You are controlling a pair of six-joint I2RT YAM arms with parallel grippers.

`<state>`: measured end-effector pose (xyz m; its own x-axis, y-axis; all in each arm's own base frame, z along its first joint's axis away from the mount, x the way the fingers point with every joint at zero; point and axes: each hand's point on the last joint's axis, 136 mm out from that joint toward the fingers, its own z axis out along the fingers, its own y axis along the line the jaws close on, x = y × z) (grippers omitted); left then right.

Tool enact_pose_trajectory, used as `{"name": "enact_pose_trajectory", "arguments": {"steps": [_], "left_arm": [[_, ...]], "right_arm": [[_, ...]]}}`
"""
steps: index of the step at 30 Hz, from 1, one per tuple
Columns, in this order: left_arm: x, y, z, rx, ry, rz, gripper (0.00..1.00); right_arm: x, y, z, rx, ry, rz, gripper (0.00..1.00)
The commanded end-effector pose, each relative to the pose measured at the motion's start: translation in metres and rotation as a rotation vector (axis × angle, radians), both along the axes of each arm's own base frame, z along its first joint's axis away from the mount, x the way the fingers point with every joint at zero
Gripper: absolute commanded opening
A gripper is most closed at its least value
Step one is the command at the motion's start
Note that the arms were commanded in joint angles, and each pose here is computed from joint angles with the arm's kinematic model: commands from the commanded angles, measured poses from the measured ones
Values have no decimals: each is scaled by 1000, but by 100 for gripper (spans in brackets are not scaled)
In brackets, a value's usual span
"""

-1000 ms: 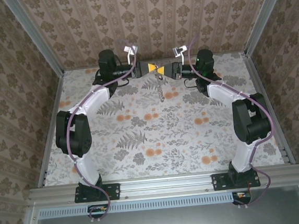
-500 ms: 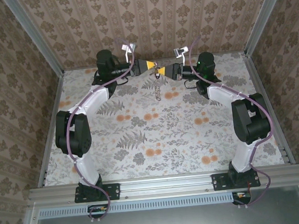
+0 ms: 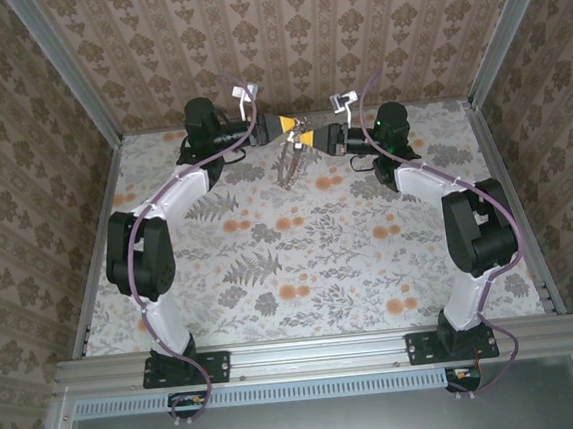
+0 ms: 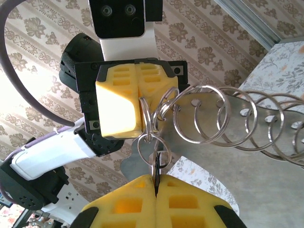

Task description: Put the keys on the keyring

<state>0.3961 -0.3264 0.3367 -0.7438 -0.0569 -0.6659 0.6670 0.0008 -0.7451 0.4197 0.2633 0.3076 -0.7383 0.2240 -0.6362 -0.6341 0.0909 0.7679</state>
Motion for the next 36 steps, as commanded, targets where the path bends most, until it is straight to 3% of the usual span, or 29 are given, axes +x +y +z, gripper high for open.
{"name": "enact_pose_trajectory", "arguments": {"steps": [1, 20, 28, 36], "left_arm": [[-5, 4, 23, -46, -69, 15, 0], [-11, 0, 21, -47, -69, 26, 0], [-10, 2, 25, -53, -72, 41, 0], [-9, 4, 24, -57, -77, 49, 0]], "right_arm": [[-11, 12, 12, 2, -53, 48, 0], [-15, 30, 10, -25, -38, 66, 1], [-28, 2, -6, -72, -4, -8, 28], [-46, -19, -3, -113, -11, -87, 34]]}}
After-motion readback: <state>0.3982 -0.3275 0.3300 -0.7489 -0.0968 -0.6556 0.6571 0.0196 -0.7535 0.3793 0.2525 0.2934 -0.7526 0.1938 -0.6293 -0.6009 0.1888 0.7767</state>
